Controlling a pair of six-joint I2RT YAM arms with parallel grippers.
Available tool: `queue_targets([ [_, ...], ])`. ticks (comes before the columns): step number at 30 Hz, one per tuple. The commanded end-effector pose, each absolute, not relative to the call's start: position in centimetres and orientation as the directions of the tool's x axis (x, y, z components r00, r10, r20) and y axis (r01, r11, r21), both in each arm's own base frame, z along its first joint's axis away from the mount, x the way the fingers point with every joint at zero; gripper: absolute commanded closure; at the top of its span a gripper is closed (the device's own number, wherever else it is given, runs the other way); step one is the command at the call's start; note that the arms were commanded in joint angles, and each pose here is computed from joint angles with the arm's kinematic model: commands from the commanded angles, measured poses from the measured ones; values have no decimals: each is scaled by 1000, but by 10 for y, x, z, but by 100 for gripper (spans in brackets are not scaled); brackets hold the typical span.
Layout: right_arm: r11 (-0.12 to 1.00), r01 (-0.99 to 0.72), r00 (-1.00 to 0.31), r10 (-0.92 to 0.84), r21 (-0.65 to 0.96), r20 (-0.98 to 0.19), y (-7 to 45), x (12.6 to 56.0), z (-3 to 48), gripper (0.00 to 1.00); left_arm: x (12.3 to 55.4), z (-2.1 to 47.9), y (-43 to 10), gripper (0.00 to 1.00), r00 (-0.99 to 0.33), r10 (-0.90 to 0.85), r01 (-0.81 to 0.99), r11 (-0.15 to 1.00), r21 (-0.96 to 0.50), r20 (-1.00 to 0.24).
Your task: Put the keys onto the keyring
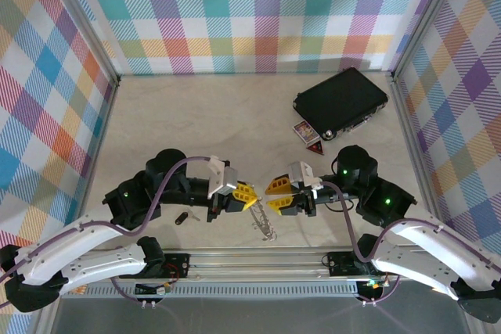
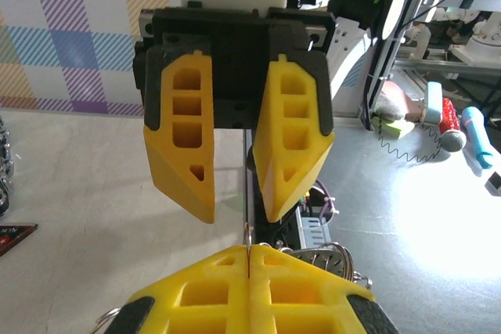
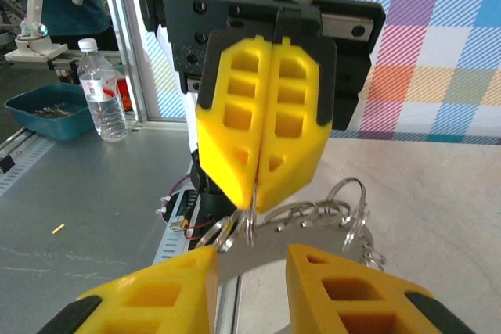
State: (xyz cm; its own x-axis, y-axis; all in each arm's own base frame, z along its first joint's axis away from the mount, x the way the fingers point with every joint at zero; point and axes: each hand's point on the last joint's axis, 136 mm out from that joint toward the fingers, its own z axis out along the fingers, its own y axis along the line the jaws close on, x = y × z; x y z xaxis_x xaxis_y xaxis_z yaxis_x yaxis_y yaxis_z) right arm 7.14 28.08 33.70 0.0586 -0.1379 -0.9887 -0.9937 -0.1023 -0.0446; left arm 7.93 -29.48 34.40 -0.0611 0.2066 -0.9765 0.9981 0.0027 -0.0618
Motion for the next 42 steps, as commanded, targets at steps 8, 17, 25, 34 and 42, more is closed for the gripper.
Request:
queue_targets([
  [8,-91,-995,48,-111,-38,-993,290,79,339,75,80,354,-296,100,-25,167,1000,9,-24,-986],
  [17,-95,-995,37,-121,-26,-992,294,81,336,85,81,352,-296,100,-27,168,1000,17,-24,-985],
  [25,-104,-995,25,-140,-10,-990,301,85,330,89,80,352,-297,100,-29,170,1000,9,-28,-985],
  [34,-46,-998,42,-142,-36,-989,297,92,333,100,87,349,-297,72,-62,175,997,53,-54,-983],
  [42,-1,-998,65,-123,-65,-990,295,98,340,100,88,341,-280,10,-138,131,984,127,-121,-982],
])
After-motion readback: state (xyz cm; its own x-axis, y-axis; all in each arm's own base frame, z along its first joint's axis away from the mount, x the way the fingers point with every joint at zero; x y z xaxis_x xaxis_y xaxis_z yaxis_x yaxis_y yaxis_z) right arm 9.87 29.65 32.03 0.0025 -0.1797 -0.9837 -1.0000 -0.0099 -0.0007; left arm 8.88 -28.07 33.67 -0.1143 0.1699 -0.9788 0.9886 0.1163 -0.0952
